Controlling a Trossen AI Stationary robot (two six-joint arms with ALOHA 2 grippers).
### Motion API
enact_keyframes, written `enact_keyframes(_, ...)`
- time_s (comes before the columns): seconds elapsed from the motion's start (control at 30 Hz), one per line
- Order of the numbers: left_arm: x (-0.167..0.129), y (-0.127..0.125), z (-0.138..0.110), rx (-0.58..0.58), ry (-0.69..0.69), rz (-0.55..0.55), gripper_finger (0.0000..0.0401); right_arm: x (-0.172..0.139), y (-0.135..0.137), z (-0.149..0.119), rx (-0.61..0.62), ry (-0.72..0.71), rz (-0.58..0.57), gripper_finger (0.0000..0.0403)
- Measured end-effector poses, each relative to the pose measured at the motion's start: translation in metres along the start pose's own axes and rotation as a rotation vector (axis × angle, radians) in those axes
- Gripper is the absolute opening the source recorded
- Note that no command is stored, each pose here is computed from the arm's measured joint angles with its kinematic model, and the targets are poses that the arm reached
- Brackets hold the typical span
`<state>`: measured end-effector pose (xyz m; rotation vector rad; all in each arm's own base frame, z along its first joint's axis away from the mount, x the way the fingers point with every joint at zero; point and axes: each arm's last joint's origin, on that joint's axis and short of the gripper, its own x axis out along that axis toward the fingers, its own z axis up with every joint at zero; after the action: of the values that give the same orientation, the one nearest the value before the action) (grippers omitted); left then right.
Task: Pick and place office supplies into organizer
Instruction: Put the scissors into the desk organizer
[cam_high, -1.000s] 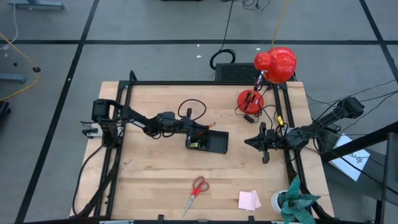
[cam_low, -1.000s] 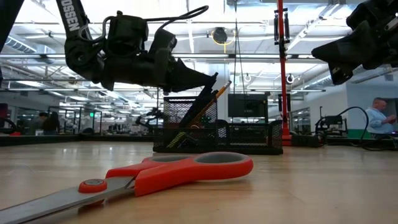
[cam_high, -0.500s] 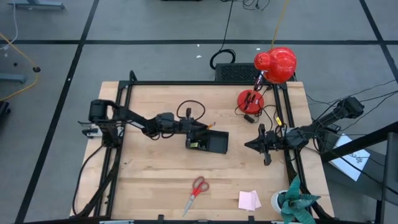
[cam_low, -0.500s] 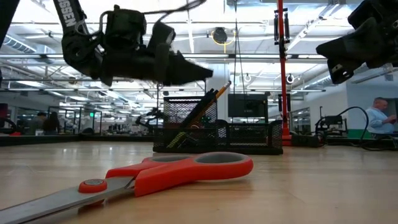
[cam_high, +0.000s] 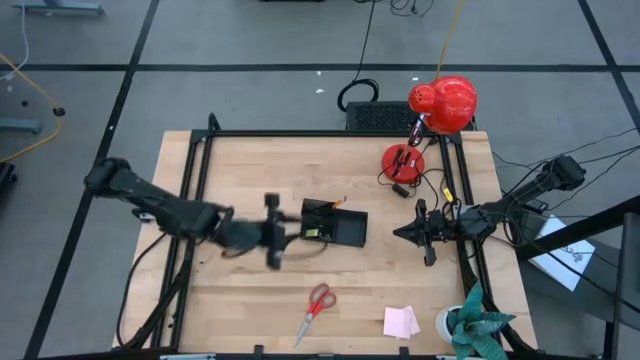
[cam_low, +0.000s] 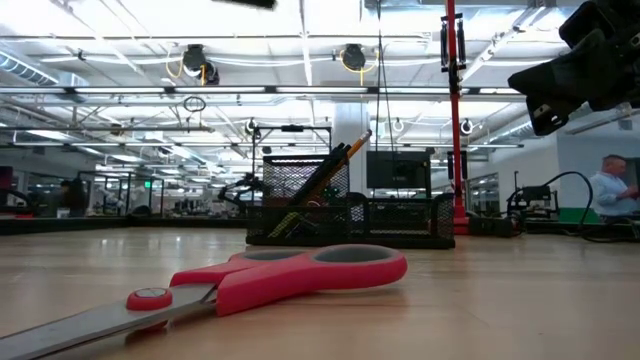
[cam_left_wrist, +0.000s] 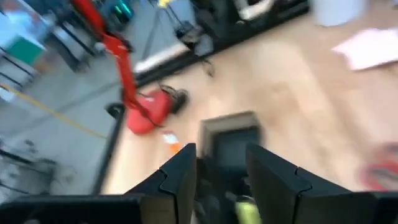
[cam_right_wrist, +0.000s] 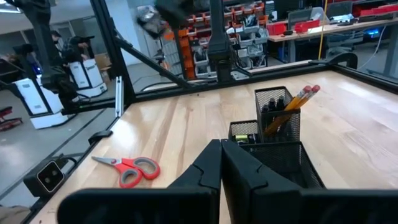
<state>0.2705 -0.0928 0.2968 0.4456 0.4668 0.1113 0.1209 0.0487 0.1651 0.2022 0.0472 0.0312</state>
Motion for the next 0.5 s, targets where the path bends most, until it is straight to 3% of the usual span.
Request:
enact_keyframes(0.1,-0.013,-0.024,0.014,-0.085,0.048,-0.068,0.0145,0.0,0.0,0.0,-0.003,-0.001,-0.001,0.0004)
enact_keyframes(0.2,-0.014,-0.05,0.011,-0.179,0.097,-0.121,0.0145,0.0,0.0,0.0,-0.009,0.001,-0.002,0.0004)
enact_keyframes(0.27,-0.009,-0.064,0.011,-0.249,0.095,-0.138,0.0145,0.0,0.0,0.0,-0.008,0.0,-0.002,0.0004)
enact_keyframes(0.5,0.031,-0.116,-0.021,-0.324,0.243,-0.128,0.0145,0.0,0.0,0.0,-0.012,0.0,-0.004,0.0004)
